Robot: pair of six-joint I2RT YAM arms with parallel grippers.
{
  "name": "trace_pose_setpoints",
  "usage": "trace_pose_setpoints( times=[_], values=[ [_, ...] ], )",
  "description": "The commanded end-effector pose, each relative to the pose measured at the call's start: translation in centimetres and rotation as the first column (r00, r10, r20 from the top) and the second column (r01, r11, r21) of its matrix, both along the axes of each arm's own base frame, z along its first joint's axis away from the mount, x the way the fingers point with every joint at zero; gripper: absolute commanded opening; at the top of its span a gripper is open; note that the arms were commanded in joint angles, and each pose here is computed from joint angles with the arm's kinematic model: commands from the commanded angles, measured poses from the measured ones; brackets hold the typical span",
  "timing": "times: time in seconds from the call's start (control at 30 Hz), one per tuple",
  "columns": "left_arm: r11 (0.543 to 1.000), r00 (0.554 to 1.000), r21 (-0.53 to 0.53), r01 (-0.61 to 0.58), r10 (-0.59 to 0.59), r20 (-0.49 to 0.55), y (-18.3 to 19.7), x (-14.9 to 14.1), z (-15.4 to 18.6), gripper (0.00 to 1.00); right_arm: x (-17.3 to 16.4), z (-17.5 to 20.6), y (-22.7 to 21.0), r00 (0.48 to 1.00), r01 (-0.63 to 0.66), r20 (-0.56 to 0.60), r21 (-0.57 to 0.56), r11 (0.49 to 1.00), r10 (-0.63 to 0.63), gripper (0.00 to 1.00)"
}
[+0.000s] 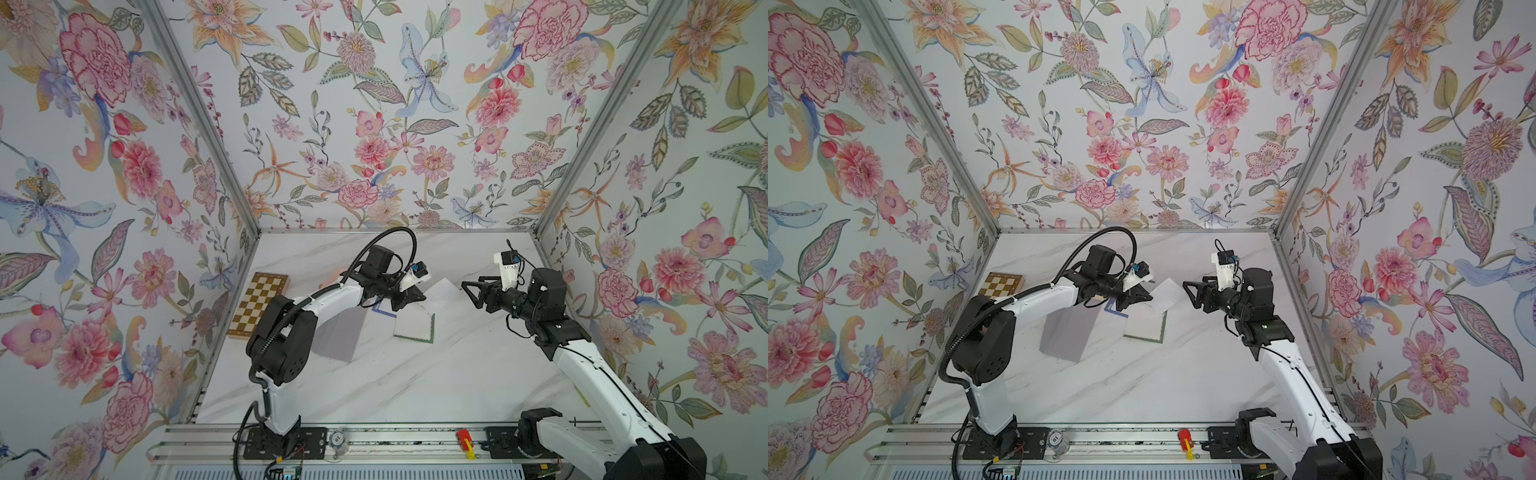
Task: Fold the letter paper in half and place it into the envelope
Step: Pick up the letter paper from the center of the board.
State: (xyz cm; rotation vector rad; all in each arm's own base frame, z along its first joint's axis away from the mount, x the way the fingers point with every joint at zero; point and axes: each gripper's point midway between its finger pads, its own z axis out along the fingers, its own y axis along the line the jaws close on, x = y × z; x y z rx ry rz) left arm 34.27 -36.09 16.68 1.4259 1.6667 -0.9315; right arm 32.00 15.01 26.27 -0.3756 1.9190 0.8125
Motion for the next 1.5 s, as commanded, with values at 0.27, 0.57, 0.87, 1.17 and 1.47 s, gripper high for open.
trace_pose_setpoints(
  times=[0.27, 0.57, 0.87, 1.17, 1.47],
  values=[
    [0.947, 0.987, -0.283, -0.154, 0.137, -0.078, 3.6, 0.8, 7.6, 0.0, 1.4, 2.9, 4.8, 0.961, -0.276, 0.009, 0.104, 0.955, 0.277, 0.76],
    [0.861, 0.979, -0.477, -0.178, 0.108, -0.17, 4.8, 0.2, 9.4, 0.0, 4.0, 0.5, 8.4, 0.943, -0.331, -0.018, 0.095, 0.939, 0.334, 0.78],
    [0.828, 0.979, -0.535, -0.167, 0.077, -0.186, 5.3, 0.0, 10.2, 0.0, 4.2, 1.0, 9.9, 0.925, -0.378, 0.019, 0.147, 0.914, 0.379, 0.78],
    [0.82, 0.976, -0.539, -0.192, 0.101, -0.193, 5.8, 0.4, 10.0, 0.0, 4.4, 1.5, 11.4, 0.905, -0.424, 0.037, 0.181, 0.887, 0.424, 0.71],
    [0.82, 0.972, -0.533, -0.208, 0.111, -0.209, 6.3, 0.6, 9.4, 0.0, 3.1, 1.9, 12.6, 0.893, -0.449, 0.057, 0.152, 0.881, 0.446, 0.54]
  ],
)
